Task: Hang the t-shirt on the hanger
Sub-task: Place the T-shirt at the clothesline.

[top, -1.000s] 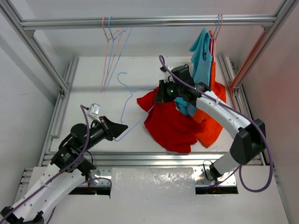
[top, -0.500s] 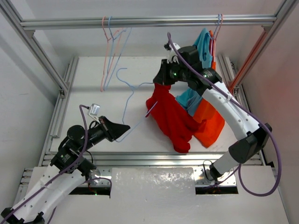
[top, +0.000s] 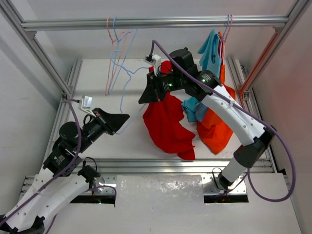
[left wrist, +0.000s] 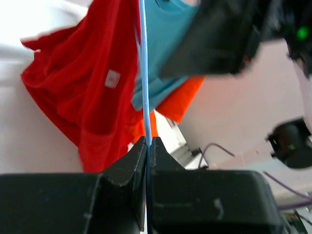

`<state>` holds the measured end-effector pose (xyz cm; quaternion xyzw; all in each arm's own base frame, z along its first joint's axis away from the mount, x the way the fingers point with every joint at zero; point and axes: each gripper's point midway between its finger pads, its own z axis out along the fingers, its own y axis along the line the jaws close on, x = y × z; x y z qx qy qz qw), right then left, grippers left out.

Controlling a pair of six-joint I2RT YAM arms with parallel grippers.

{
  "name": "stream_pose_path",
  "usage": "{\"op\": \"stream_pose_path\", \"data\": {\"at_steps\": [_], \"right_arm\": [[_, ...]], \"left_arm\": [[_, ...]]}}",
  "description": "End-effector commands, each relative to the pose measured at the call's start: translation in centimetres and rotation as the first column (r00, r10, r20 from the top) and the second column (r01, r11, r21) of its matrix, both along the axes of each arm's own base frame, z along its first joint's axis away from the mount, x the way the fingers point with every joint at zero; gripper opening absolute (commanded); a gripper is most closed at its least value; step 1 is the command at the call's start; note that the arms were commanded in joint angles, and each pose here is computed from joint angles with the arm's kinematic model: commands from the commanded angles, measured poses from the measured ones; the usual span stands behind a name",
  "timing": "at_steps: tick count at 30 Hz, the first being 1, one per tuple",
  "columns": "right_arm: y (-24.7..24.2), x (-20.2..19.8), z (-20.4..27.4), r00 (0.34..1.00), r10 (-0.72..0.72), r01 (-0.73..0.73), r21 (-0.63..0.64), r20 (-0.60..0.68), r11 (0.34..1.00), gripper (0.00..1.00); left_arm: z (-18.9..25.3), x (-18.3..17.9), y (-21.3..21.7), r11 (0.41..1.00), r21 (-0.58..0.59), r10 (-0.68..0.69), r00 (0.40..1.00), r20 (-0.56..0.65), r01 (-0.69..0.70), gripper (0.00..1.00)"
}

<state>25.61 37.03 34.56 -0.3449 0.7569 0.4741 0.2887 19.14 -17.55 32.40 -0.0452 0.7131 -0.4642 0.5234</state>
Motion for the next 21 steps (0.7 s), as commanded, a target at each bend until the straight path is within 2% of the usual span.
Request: {"op": "stream_pose_path", "data": {"at_steps": [1,5,7,10,13,14,17,18,19,21], "right_arm": [[-0.6,-4.4,4.6,0.986,0.123,-0.138,0.125,0.116,0.983,0.00],[-2.1,-0.8,1.2,0.985,-0.099,0.099,0.006,0.140,0.995,0.00],[-2.4,0.1,0.6,0.978,-0.147,0.152,-0.024,0.147,0.988,0.00],[-2.1,0.4,0.6,0.978,-0.149,0.152,-0.010,0.148,0.988,0.00],[-2.8,1.1,0.4,0.963,-0.207,0.213,-0.015,0.174,0.977,0.00],[-3.3,1.5,0.1,0.952,-0.240,0.249,-0.023,0.187,0.968,0.13],[-6.4,3.4,-1.5,0.876,-0.399,0.429,-0.058,0.270,0.902,0.39],[-8.1,4.7,-3.0,0.824,-0.476,0.526,-0.104,0.307,0.844,0.46],[-8.9,5.2,-3.4,0.798,-0.504,0.565,-0.120,0.330,0.816,0.52],[-11.0,6.3,-4.7,0.740,-0.552,0.646,-0.179,0.385,0.742,0.57]], "left_arm": [[2.6,1.4,1.1,0.996,-0.023,0.087,0.991,0.099,-0.085,0.00],[0.9,0.5,-1.6,0.997,-0.020,-0.070,0.991,0.114,0.072,0.00],[0.5,0.1,-2.2,0.993,-0.035,-0.111,0.986,0.126,0.116,0.00],[-0.6,0.1,-2.3,0.991,-0.055,-0.111,0.984,0.138,0.120,0.00],[-0.7,-0.3,-1.9,0.991,-0.073,-0.097,0.981,0.168,0.110,0.00],[-0.7,-0.4,-1.7,0.992,-0.078,-0.088,0.981,0.172,0.103,0.00],[-0.7,-0.7,-1.2,0.993,-0.080,-0.075,0.978,0.194,0.092,0.00],[-0.9,-0.7,-1.1,0.993,-0.080,-0.070,0.979,0.192,0.086,0.00],[-0.8,-0.9,-0.9,0.993,-0.083,-0.067,0.977,0.204,0.085,0.00],[-0.7,-1.1,-0.7,0.993,-0.089,-0.059,0.975,0.215,0.080,0.00]]}}
